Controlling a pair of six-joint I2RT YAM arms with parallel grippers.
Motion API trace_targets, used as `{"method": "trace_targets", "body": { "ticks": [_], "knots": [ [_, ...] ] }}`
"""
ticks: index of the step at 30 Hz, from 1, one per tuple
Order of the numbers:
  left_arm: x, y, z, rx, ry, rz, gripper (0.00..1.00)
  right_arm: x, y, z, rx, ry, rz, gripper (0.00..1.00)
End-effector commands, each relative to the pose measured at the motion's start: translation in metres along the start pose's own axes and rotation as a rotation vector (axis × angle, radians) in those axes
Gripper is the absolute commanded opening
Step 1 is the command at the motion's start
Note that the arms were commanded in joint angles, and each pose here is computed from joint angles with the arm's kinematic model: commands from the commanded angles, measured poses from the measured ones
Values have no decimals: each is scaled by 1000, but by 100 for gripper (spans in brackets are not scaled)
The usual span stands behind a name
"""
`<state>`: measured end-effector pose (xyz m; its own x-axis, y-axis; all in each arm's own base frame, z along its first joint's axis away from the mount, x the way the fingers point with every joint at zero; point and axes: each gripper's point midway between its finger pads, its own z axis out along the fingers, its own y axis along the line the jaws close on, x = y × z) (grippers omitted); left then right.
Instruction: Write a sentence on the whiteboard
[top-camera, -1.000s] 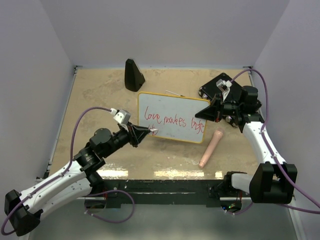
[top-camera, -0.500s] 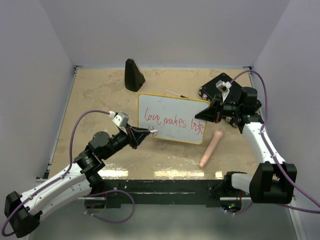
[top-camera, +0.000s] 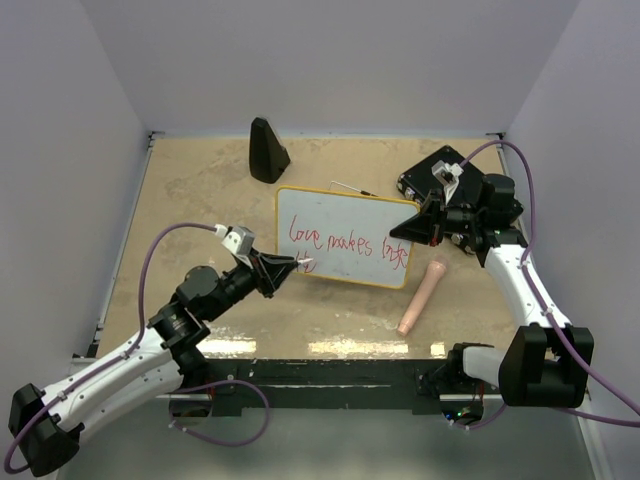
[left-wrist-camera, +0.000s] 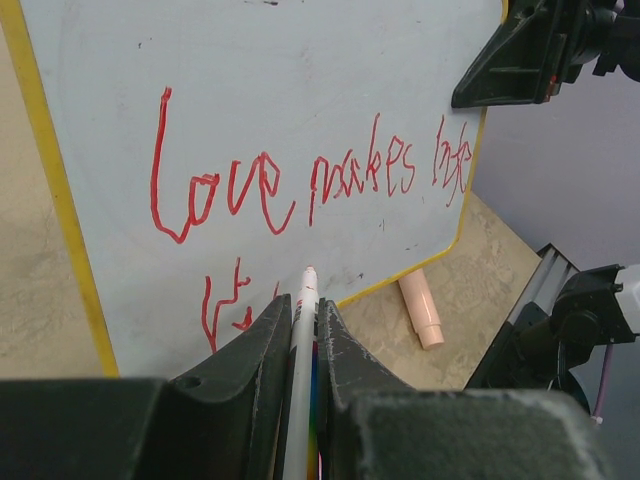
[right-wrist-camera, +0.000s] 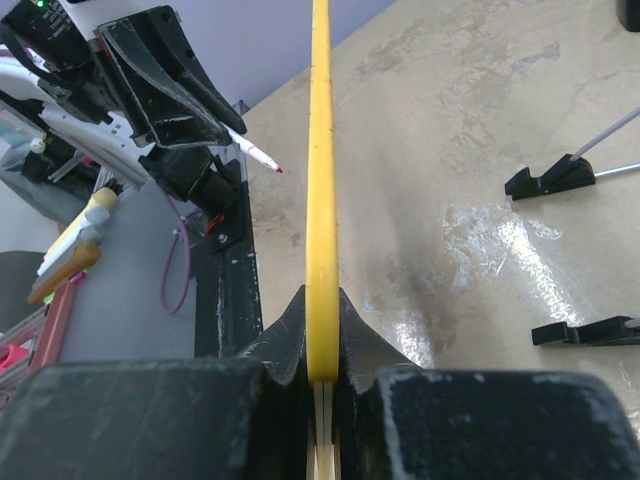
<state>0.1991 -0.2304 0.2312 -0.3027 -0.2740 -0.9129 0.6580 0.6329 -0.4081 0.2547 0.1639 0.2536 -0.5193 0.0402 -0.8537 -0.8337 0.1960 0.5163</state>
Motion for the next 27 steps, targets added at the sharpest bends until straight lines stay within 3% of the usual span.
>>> {"method": "trace_targets", "body": {
  "ticks": [1, 27],
  "knots": [
    [-11, -1, 6, 2, -55, -28, 0, -7, 11, -1, -61, -2, -59, 0],
    [0, 4, 27, -27, 19, -12, 0, -10, 16, -2, -57, -6, -79, 0]
  ]
}}
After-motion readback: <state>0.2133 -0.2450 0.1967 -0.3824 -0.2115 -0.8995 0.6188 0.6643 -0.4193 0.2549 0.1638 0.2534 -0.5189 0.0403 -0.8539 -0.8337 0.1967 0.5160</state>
